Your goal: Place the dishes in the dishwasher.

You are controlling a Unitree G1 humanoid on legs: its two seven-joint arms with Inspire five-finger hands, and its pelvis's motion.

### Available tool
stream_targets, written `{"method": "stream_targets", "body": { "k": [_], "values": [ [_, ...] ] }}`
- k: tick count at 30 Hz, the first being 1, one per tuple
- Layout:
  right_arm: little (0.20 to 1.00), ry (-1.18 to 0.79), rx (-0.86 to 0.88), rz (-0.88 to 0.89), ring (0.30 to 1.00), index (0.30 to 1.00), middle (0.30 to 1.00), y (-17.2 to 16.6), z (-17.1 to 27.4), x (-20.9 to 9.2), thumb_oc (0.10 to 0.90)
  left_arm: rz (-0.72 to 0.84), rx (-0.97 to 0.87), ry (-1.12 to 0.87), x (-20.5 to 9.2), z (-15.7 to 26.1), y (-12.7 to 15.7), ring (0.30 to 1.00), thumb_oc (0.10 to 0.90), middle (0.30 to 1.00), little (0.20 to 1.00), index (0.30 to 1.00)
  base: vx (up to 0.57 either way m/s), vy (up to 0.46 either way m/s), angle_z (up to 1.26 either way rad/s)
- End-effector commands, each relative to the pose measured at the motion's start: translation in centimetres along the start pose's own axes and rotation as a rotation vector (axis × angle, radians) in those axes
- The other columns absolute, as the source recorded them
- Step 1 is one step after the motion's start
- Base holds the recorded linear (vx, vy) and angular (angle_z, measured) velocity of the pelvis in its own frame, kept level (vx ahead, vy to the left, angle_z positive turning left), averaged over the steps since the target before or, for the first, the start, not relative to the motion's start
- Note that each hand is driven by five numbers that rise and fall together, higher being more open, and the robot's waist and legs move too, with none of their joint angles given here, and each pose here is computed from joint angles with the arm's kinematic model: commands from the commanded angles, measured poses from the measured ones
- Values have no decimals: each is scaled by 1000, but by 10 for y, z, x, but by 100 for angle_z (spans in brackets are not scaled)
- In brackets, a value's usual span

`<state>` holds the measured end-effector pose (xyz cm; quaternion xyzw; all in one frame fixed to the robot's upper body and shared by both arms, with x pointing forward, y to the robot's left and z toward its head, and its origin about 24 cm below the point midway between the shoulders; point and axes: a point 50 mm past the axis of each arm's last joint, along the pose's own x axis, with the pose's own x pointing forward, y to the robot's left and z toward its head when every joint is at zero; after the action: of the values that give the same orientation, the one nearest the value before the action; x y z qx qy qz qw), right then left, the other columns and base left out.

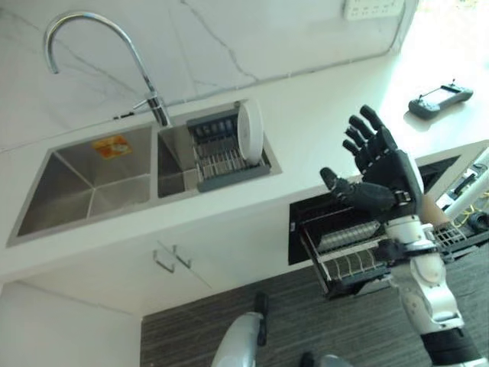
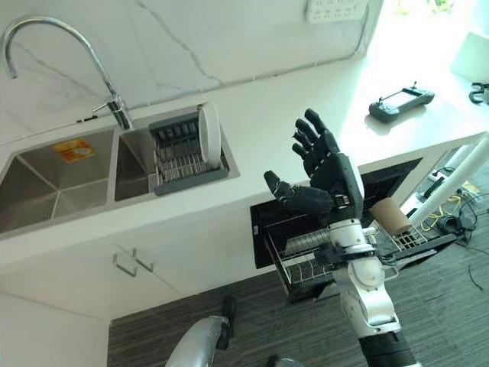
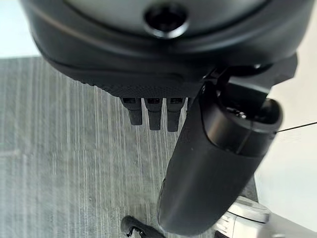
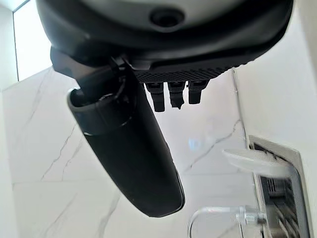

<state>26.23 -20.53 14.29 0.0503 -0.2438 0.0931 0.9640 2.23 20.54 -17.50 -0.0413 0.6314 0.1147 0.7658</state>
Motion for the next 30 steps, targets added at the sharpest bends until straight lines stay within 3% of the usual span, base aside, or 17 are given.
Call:
{"method": "stream_targets", "body": {
  "k": [1,30],
  "values": [
    [900,-256,22,56,900,900,900,12,45,20,800,62,56,-57,0,19,20,900,800,900,900,900,101,45,-19],
    [900,-242,94,-109,900,900,900,22,50,73,800,73,214,-55,-1,25,30,900,800,900,900,900,67,18,4]
  ]
}}
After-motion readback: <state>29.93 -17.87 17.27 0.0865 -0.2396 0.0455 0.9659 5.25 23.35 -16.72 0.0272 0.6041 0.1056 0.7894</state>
